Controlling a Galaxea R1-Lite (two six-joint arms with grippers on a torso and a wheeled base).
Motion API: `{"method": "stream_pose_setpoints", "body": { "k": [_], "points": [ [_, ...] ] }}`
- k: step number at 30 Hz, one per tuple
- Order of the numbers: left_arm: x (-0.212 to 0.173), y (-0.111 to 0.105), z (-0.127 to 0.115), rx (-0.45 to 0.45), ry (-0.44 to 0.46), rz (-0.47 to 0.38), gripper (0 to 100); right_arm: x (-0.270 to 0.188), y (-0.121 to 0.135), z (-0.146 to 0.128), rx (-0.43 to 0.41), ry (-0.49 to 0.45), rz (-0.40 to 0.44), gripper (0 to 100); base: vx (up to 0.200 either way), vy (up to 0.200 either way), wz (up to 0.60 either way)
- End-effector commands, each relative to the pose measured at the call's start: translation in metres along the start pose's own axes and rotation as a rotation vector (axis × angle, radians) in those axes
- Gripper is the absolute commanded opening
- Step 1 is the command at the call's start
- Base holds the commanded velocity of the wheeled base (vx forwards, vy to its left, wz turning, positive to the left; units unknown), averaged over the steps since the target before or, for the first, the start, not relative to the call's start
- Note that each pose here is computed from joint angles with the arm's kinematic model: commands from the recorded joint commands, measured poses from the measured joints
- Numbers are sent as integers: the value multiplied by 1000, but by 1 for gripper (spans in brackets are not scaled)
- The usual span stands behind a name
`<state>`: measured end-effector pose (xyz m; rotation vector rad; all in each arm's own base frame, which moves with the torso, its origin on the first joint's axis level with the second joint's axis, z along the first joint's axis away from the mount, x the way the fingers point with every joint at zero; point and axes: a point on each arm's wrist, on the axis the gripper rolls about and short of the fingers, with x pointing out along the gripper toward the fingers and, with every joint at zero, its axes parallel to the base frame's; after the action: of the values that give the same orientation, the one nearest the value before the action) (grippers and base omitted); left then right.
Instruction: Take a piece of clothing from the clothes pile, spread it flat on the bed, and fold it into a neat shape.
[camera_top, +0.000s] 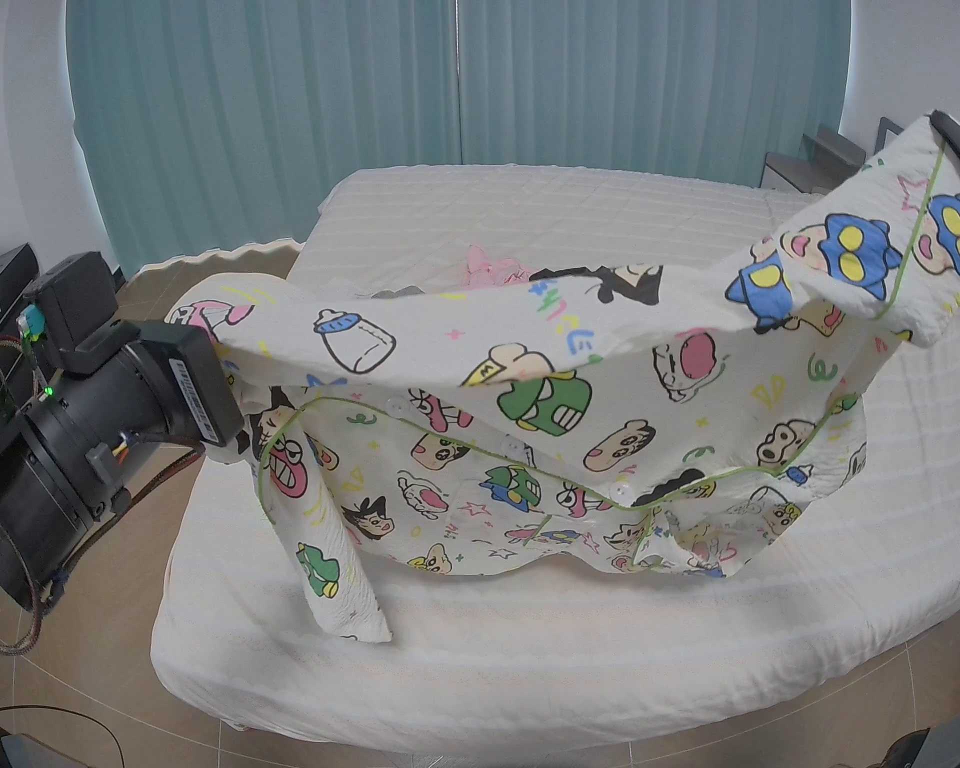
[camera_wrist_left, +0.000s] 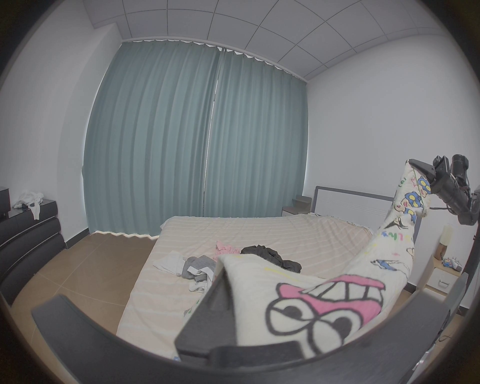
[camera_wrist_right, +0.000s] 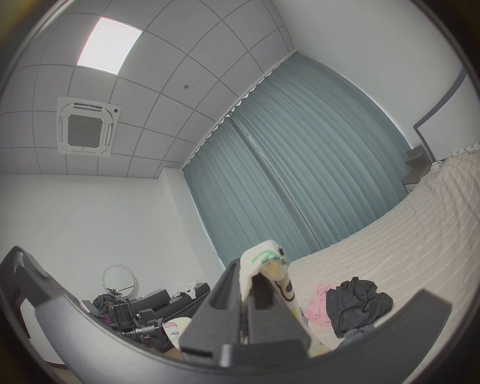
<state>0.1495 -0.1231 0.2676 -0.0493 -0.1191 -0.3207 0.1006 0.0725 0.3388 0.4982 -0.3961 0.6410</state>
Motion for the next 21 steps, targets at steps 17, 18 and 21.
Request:
{"method": "stream_pose_setpoints", "body": {
  "k": [17, 18, 21],
  "points": [
    [-2, -7, 1, 23, -28, -36, 0, -49, -15, -28, 36, 61, -41, 0, 0, -106, 0],
    [-2, -7, 0, 24, -26, -36, 0, -49, -15, -28, 41, 61, -41, 0, 0, -200, 0],
    [-2, -8, 1, 24, -28, -39, 0, -50, -15, -28, 58, 59, -39, 0, 0, -200, 0]
  ]
}}
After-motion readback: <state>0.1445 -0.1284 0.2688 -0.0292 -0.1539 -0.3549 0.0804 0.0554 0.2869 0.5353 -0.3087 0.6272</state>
